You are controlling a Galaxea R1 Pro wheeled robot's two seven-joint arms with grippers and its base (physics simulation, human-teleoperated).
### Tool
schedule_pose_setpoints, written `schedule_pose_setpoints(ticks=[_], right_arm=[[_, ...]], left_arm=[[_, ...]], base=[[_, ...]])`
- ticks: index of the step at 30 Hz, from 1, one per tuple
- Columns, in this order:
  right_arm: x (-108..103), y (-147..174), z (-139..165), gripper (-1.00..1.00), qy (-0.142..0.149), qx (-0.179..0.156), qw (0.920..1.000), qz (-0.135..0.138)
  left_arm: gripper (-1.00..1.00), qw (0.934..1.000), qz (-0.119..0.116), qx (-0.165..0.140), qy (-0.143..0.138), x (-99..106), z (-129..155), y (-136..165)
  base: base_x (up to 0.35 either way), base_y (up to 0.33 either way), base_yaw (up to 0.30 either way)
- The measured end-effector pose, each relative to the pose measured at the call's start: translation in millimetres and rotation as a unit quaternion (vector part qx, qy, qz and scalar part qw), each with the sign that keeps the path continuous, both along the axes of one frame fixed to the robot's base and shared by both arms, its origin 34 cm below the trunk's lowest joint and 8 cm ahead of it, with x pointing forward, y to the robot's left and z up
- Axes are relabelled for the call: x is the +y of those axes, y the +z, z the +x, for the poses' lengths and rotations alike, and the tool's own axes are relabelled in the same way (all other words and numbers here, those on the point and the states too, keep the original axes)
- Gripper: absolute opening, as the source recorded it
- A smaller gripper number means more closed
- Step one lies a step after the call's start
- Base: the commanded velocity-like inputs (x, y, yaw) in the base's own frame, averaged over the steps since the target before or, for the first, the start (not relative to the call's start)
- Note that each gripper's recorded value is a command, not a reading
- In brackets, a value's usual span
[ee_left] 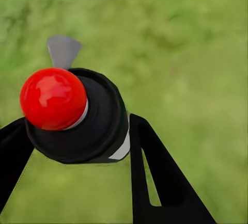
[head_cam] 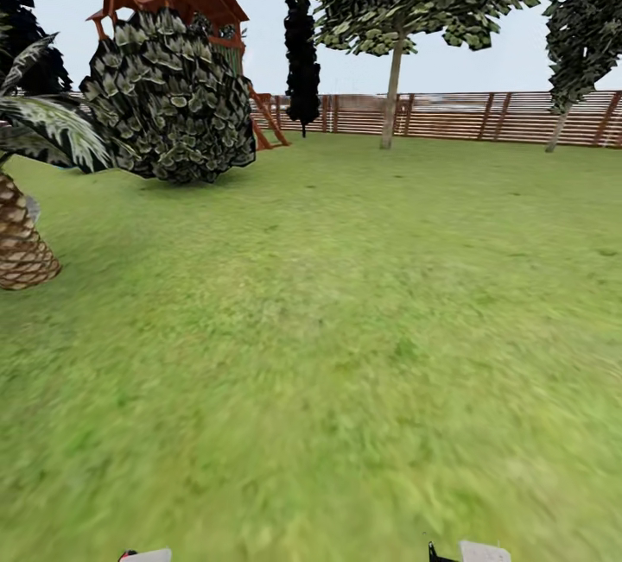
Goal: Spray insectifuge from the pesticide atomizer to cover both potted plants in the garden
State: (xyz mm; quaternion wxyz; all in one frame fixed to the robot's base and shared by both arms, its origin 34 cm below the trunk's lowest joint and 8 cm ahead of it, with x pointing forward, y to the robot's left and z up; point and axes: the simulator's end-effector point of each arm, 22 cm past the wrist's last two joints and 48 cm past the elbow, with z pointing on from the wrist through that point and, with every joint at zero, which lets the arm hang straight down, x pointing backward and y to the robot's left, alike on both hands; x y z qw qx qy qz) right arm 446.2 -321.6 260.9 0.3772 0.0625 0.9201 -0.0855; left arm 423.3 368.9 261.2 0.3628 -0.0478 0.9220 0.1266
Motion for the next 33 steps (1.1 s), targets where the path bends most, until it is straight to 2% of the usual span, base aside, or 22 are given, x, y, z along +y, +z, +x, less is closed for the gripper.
schedule_pose_setpoints(ticks=[12,33], right_arm=[[0.0,0.0,0.0,1.00,0.000,0.000,1.0000,0.000],[-1.6,0.1,-0.3,1.00,-0.001,0.000,1.0000,-0.001]], left_arm=[[-1.00,1.0000,0.000,0.000,0.000,0.0,0.3,0.1],[-1.00,1.0000,0.000,0.000,0.001,0.8,0.5,0.3]], base=[[0.340,0.000,0.259],[0.340,-0.037,0.007]])
